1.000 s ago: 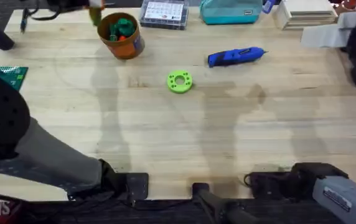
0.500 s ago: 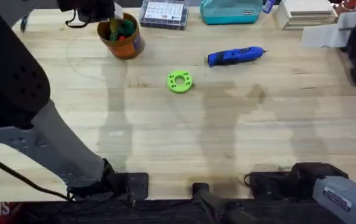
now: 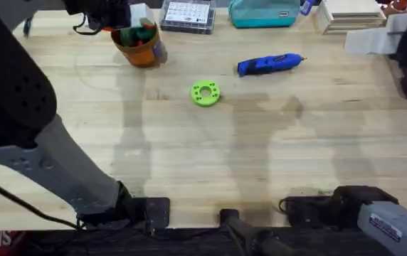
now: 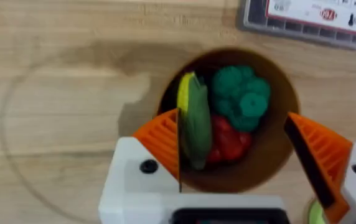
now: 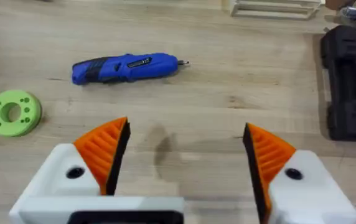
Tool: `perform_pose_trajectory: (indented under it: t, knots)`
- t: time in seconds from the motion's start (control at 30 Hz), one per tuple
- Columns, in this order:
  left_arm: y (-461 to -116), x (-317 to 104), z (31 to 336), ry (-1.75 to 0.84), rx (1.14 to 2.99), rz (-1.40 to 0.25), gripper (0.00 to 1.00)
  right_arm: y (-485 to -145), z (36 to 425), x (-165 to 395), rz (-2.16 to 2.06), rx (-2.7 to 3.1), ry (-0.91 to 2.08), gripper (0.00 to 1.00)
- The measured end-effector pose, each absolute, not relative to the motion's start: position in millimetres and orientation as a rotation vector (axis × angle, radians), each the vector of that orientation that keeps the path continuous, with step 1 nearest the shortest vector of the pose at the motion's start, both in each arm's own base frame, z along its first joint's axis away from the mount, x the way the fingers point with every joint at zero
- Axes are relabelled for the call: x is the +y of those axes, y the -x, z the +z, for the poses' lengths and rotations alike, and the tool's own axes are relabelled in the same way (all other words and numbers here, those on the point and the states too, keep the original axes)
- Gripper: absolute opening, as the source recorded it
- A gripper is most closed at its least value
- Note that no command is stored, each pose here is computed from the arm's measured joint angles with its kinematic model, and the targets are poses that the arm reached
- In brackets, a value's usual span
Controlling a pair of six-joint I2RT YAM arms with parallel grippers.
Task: Pick up the gripper from the table and insert it into the empty holder that is missing its gripper. Then pick up a screw, insert it into the mounting hole, and use the screwdriver to tighten it. Finally, clean up the table by picking up the vegetable and placing it into the bucket.
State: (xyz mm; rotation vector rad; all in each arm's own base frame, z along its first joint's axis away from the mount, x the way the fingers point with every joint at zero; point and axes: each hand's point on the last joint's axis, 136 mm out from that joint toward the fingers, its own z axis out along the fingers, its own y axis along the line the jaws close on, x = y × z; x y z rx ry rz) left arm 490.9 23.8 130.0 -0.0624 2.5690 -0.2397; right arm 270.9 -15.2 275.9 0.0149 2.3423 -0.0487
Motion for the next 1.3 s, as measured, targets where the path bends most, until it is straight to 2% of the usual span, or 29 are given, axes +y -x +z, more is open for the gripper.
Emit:
perform_pose_trajectory:
  t: [0.13,0.4,0.63,0.87,1.1,1.3]
  knots:
    - [-471.3,20.9,145.6,0.066,2.599,-0.248,0.976,-270.9,275.9,-15.2,-0.049,2.342,-0.015,0.994]
    - [-391.2,10.8,237.8,-0.032,2.574,-0.216,0.977,-270.9,275.8,-15.2,-0.049,2.343,-0.015,0.994]
    - [-319.3,5.8,290.0,-0.069,2.539,-0.163,0.978,-270.9,275.8,-15.2,-0.049,2.343,-0.015,0.994]
    - [-262.7,6.6,315.2,-0.062,2.478,-0.087,0.977,-270.9,275.8,-15.2,-0.049,2.343,-0.015,0.994]
    - [-222.0,2.0,298.9,-0.065,2.425,-0.072,0.977,-270.9,275.8,-15.2,-0.049,2.343,-0.015,0.994]
    - [-209.2,0.3,291.6,-0.066,2.417,-0.071,0.977,-270.9,275.9,-15.2,-0.049,2.342,-0.015,0.994]
